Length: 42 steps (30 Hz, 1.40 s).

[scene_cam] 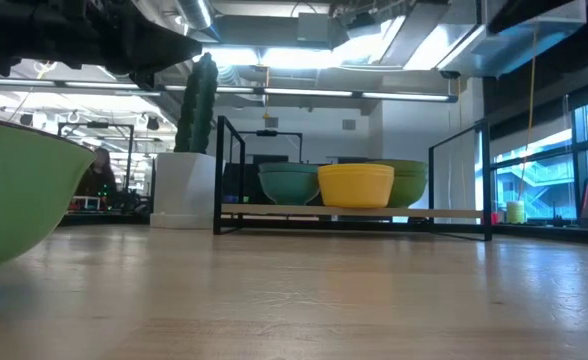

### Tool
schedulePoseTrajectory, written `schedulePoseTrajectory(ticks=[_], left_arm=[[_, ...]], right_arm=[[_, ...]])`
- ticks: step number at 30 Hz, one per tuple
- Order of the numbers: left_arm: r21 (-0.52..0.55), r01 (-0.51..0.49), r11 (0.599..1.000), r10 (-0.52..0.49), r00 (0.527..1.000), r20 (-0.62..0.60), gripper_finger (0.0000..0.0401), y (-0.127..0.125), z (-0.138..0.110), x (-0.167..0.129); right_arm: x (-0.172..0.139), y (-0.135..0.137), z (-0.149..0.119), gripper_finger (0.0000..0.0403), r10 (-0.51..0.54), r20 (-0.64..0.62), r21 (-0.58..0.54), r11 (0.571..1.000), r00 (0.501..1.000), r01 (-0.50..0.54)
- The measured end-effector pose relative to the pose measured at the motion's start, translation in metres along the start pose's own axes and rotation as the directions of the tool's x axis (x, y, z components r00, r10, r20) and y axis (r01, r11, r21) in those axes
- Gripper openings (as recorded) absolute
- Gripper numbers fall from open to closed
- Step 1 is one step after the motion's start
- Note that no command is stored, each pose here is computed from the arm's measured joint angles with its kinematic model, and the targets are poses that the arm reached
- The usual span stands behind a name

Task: Pick & Place Mini bowls
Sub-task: Stack the yellow bowl on top of the yellow bowl on the shelf

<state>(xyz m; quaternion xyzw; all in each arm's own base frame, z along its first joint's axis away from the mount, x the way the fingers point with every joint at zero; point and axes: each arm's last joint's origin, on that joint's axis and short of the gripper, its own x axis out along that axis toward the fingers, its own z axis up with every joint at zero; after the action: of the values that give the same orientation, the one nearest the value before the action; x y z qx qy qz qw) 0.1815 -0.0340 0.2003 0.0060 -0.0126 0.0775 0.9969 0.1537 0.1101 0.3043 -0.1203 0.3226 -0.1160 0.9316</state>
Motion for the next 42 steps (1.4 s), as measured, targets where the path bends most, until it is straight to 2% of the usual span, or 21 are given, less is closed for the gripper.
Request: schedulePoseTrajectory(ticks=[3,8,12,16,19,21,25,29,38,42], left_arm=[[0.002,0.000,1.000,0.000,1.000,-0.004,0.0004,0.000,0.000,0.000],[-0.004,0.001,1.000,-0.001,1.000,-0.011,0.0002,0.000,-0.001,0.000],[-0.004,0.002,1.000,-0.002,1.000,-0.021,0.0005,0.000,-0.002,0.000],[-0.007,0.001,1.000,-0.001,1.000,-0.027,0.0008,0.000,-0.003,0.000],[-0.013,0.001,1.000,-0.001,1.000,-0.027,0.0008,0.000,-0.003,0.000],[-0.014,0.000,1.000,-0.001,1.000,-0.027,0.0008,0.000,-0.003,0.000],[-0.010,0.000,1.000,0.000,0.999,-0.038,0.0008,0.000,-0.004,0.000],[-0.010,0.000,1.000,0.000,0.999,-0.053,0.0008,0.000,-0.005,0.000],[-0.019,-0.026,0.999,0.025,0.998,-0.058,0.0006,0.001,-0.006,0.000],[-0.024,-0.027,0.999,0.025,0.998,-0.062,0.0008,0.001,-0.006,0.000]], right_arm=[[-0.003,-0.002,-0.015,0.0173,0.042,0.026,0.059,0.997,0.999,-0.043],[0.011,0.003,-0.048,0.0173,0.139,-0.099,0.186,0.975,0.985,-0.119],[0.018,0.010,-0.062,0.0173,0.256,-0.193,0.314,0.931,0.947,-0.187],[0.022,0.021,-0.062,0.0173,0.410,-0.171,0.416,0.854,0.896,-0.312],[0.023,0.028,-0.058,0.0173,0.502,-0.134,0.420,0.810,0.855,-0.410],[0.024,0.031,-0.058,0.0173,0.524,-0.144,0.409,0.804,0.839,-0.432],[0.031,0.038,-0.063,0.0173,0.511,-0.219,0.377,0.830,0.832,-0.411],[0.040,0.049,-0.068,0.0173,0.520,-0.287,0.367,0.835,0.804,-0.409],[0.054,0.069,-0.070,0.0173,0.561,-0.324,0.385,0.814,0.762,-0.436],[0.057,0.075,-0.072,0.0173,0.605,-0.357,0.443,0.781,0.712,-0.441]])
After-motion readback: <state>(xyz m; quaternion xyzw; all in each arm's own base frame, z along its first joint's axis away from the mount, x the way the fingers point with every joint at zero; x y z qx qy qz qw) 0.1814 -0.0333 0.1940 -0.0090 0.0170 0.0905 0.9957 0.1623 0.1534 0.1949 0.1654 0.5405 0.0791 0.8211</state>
